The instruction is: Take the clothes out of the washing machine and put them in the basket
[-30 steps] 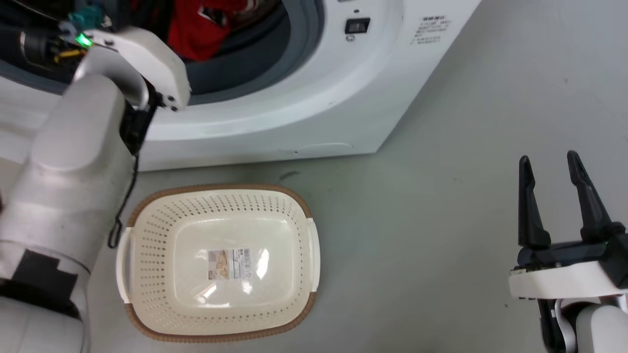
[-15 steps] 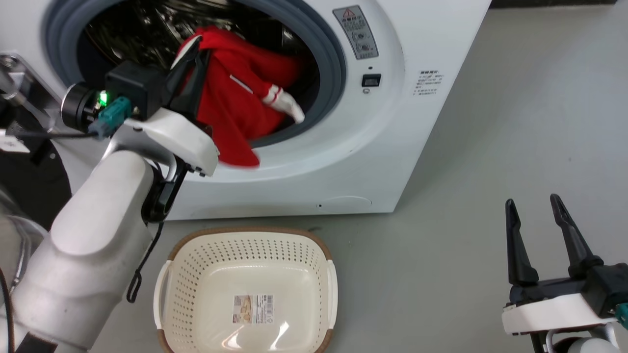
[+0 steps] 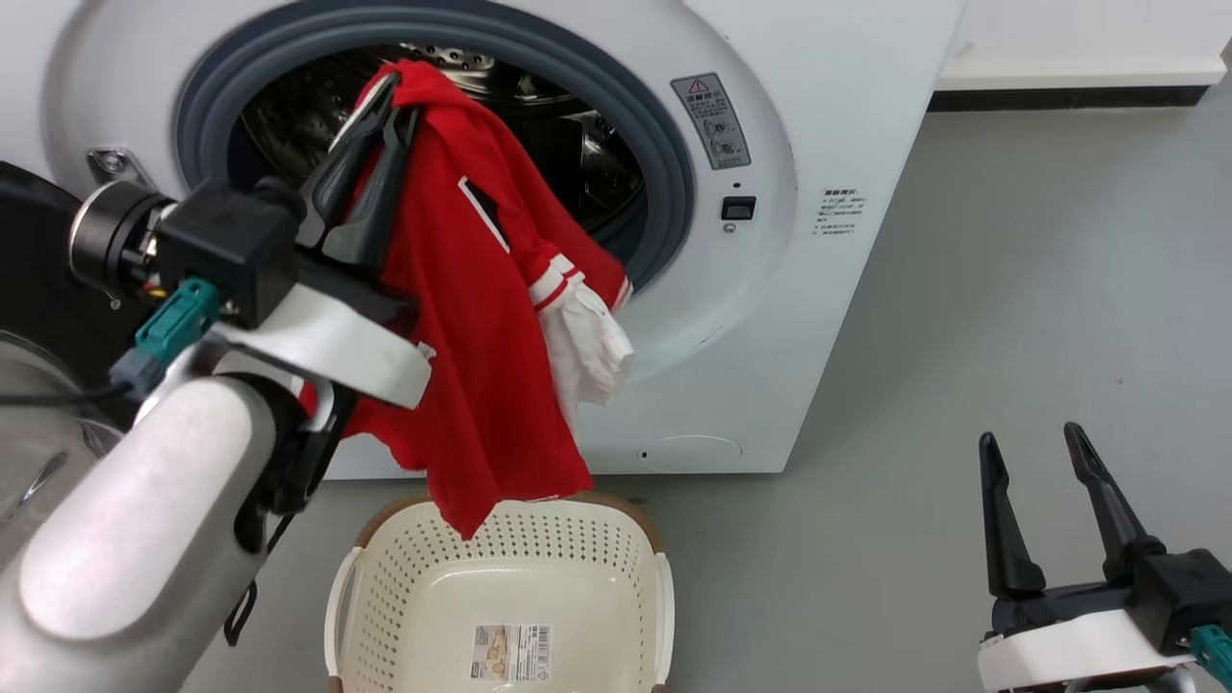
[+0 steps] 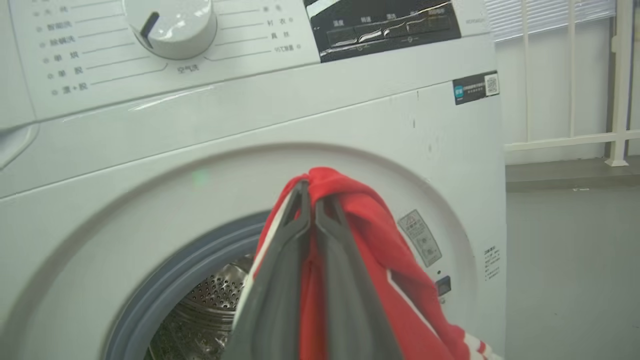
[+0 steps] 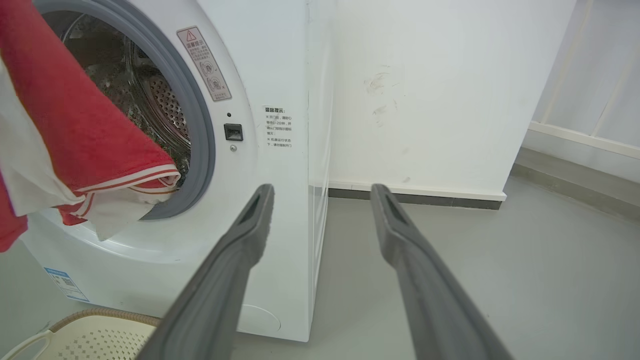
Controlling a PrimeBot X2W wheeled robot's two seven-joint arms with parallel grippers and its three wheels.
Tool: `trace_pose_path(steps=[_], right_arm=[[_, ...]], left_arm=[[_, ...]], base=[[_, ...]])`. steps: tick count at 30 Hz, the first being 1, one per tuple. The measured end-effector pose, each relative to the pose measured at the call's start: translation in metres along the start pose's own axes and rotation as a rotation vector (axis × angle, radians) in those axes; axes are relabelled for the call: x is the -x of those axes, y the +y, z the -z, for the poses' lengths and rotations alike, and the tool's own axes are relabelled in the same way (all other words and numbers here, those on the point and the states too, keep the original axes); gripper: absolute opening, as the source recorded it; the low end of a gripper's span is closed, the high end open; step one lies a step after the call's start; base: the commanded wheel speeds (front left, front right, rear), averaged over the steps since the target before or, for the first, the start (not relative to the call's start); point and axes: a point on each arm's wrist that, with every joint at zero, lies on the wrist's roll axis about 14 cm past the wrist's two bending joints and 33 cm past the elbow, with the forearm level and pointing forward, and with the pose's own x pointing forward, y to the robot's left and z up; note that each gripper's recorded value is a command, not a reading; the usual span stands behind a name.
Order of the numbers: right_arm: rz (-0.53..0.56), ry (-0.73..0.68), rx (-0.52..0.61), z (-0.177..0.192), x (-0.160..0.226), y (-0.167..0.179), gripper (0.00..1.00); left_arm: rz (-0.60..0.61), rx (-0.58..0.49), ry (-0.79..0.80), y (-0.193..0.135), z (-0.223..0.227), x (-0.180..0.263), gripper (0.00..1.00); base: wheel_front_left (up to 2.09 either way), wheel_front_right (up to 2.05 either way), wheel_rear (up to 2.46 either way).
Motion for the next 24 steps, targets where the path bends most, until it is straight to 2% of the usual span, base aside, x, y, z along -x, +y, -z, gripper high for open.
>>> trace_pose_path(steps=[6, 11, 18, 24], right_arm=[[0.002, 0.000, -0.001, -0.001, 0.007, 0.000, 1.00], [0.000, -0.003, -0.002, -0.002, 0.007, 0.001, 1.00], [0.008, 0.012, -0.003, 0.003, 0.004, -0.002, 1.00], [0.024, 0.039, 0.003, 0.013, -0.001, -0.008, 1.00]], left_arm=[[0.007, -0.007, -0.023, -0.009, -0.019, 0.016, 0.00], [0.007, 0.001, 0.011, -0.013, -0.014, 0.030, 0.00], [0.039, 0.065, 0.153, -0.031, 0.031, 0.051, 0.00], [0.071, 0.152, 0.326, -0.052, 0.088, 0.077, 0.00]], base=[[0.00, 0.00, 0.00], [0.00, 0.00, 0.00], [0.00, 0.00, 0.00], [0.00, 0.00, 0.00]])
